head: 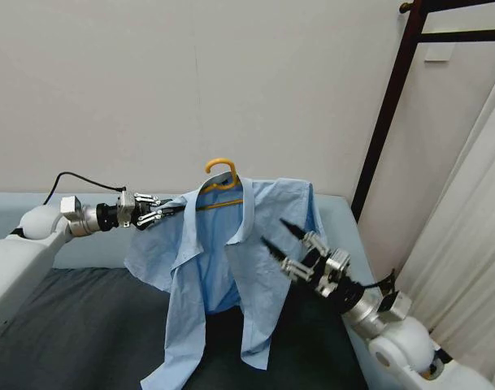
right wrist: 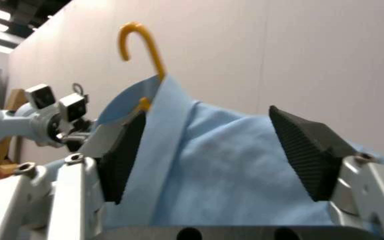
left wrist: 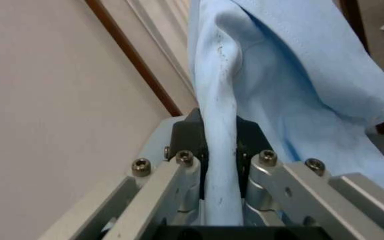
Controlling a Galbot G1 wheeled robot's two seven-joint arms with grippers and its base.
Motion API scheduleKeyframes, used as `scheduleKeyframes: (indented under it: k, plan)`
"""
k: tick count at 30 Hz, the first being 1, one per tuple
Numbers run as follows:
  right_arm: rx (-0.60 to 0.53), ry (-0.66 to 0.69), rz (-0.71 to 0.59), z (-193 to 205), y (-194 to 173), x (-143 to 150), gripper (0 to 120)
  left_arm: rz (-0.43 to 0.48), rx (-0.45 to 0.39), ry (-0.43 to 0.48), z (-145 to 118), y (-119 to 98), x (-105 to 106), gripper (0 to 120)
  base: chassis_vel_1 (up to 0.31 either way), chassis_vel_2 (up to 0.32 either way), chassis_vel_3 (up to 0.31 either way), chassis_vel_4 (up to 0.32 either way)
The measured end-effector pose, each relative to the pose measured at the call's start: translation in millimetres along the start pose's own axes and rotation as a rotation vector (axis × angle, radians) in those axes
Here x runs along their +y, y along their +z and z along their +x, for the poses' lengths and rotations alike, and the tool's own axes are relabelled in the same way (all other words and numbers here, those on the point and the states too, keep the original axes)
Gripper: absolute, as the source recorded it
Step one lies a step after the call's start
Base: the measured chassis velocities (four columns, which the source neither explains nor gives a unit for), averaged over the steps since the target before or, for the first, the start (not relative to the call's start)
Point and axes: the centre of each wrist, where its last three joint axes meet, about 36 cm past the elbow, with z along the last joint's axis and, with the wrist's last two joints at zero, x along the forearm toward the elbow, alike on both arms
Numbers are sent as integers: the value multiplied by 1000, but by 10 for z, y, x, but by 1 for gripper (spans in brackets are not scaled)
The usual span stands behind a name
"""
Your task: Pick up the clothes from the sofa and hang them on the clothes hanger.
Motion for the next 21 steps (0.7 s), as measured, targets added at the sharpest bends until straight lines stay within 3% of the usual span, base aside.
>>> scheduleKeyframes:
  k: [4,7,14,21]
  plan:
    - [17,4,7,26,-96,-150,89,18,14,45,-12,45,16,7,0,0,0,0]
    - [85,-77,6,65,-143,-383,99,39,41,108,-29,103,-6,7,0,0,0,0]
    - [241,-356,48,8,-339,-1021,100,60,90,187,42,76,-22,7,0,0,0,0]
    - [323,-411,123,66,-360,-1203,100,59,92,191,64,67,-50,7,0,0,0,0]
